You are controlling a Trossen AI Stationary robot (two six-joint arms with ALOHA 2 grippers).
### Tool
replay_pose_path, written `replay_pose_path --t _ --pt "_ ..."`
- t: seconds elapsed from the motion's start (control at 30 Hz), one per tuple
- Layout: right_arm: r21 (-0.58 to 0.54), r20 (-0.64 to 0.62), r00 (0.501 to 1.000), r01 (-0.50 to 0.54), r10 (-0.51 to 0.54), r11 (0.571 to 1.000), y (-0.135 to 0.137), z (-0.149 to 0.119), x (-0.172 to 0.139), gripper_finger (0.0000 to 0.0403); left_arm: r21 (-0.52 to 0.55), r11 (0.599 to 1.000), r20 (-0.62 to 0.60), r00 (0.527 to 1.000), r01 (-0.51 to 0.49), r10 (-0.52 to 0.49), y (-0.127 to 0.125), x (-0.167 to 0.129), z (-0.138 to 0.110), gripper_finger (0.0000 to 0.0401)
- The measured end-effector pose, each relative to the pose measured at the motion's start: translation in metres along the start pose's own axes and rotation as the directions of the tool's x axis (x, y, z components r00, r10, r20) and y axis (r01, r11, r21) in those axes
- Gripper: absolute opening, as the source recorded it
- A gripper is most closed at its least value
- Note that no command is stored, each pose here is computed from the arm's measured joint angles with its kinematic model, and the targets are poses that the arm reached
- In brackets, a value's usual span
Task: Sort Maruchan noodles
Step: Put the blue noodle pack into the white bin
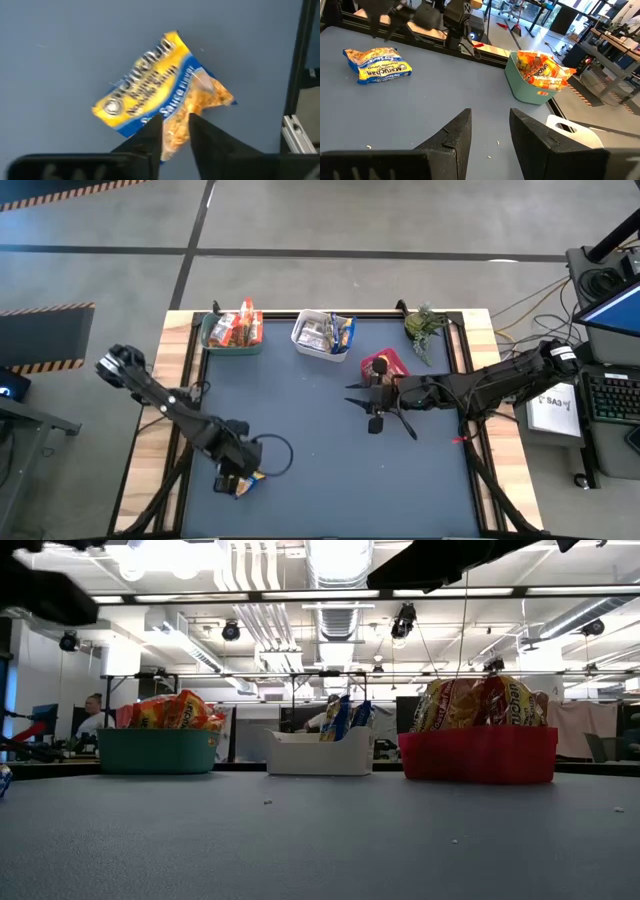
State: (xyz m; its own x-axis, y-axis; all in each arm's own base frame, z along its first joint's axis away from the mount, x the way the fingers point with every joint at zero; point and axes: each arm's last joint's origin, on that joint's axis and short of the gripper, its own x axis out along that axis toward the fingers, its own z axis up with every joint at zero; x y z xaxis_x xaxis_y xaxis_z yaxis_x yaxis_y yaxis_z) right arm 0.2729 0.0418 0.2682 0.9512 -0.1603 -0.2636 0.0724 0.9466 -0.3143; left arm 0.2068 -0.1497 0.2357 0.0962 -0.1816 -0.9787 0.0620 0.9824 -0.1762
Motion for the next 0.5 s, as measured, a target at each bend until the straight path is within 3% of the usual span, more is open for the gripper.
replay_pose_path --t 0.17,0.33,0.5 --pt "0.000 0.000 1.000 0.000 0.000 1.000 0.000 0.000 0.000 0.0121 -0.010 0.999 -0.096 0.995 -0.043 0.042 -0.010 0.029 0.004 0.0010" --pt "0.000 0.000 1.000 0.000 0.000 1.000 0.000 0.000 0.000 0.0121 -0.010 0.998 -0.128 0.990 -0.068 0.067 -0.012 0.047 0.009 0.0012" --pt "0.000 0.000 1.000 0.000 0.000 1.000 0.000 0.000 0.000 0.0121 -0.052 0.998 -0.067 0.997 -0.044 0.040 -0.013 0.056 0.013 0.0001"
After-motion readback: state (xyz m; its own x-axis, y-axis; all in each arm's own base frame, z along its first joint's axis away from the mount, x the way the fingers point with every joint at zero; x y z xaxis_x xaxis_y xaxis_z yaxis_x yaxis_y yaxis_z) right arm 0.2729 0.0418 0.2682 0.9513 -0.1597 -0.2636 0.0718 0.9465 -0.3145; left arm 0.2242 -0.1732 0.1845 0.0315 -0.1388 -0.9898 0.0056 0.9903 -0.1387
